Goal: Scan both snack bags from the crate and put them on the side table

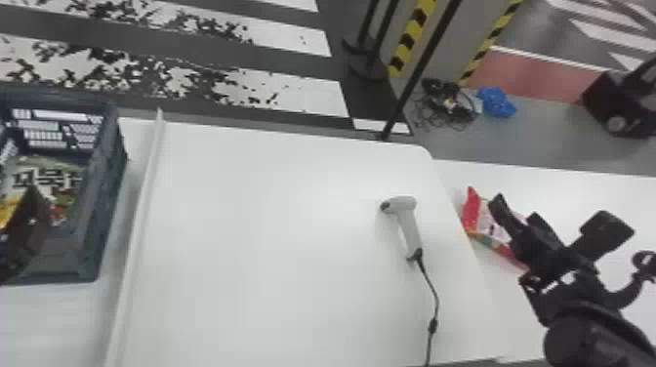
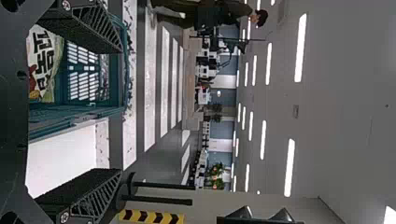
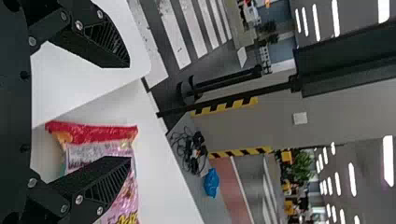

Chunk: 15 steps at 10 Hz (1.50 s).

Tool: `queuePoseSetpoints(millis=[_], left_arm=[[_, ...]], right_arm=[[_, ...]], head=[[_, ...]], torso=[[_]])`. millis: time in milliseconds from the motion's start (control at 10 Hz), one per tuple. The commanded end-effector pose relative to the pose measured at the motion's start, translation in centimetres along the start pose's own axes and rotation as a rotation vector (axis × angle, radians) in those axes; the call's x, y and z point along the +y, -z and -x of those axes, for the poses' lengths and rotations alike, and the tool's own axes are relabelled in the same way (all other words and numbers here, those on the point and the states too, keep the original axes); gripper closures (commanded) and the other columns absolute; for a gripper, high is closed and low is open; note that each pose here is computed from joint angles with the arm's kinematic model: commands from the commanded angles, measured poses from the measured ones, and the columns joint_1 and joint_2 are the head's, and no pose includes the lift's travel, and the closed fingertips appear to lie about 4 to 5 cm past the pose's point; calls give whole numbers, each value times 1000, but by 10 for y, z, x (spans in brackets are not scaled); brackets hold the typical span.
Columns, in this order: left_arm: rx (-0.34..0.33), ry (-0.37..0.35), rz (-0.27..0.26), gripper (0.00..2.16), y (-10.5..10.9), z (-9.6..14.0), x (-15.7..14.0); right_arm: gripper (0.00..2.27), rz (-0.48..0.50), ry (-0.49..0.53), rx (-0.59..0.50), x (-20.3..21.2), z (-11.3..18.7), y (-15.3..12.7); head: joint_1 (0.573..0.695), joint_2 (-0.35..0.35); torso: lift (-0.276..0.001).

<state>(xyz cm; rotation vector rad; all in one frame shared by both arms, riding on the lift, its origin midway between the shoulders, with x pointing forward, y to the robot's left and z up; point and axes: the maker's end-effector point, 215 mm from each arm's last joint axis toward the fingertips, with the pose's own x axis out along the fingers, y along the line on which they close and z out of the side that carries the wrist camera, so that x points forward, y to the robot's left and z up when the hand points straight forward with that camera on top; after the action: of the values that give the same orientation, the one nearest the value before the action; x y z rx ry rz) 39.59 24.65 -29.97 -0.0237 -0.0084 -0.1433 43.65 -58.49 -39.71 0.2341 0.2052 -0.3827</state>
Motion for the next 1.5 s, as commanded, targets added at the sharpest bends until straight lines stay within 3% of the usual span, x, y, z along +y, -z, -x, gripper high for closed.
queuePoseSetpoints(millis=[0, 200, 400, 600, 800, 1000, 1200, 1400], left_arm=[[0, -1, 2, 87, -1, 0, -1], [1, -3, 2, 87, -1, 1, 0], [1, -13, -5, 87, -1, 1, 5], [4, -24, -17, 87, -2, 0, 14], [35, -41, -36, 87, 2, -7, 29], [152, -61, -65, 87, 19, -20, 60], [241, -53, -107, 87, 18, -34, 94], [283, -20, -192, 87, 2, -51, 118]], right_arm=[[56, 85, -128, -92, 82, 28, -15], [56, 148, -281, -151, 175, 62, -8], [60, 214, -377, -203, 253, 98, 15], [63, 198, -432, -199, 300, 122, 39], [63, 185, -447, -201, 327, 134, 48], [63, 188, -477, -188, 343, 146, 60], [63, 194, -481, -170, 343, 150, 69], [63, 202, -483, -162, 343, 153, 74]], head=[[695, -350], [695, -345], [695, -210], [695, -80], [695, -7], [695, 69], [695, 121], [695, 164]], torso=[[-87], [-87], [-87], [-87], [-87], [-87], [-87], [-87]])
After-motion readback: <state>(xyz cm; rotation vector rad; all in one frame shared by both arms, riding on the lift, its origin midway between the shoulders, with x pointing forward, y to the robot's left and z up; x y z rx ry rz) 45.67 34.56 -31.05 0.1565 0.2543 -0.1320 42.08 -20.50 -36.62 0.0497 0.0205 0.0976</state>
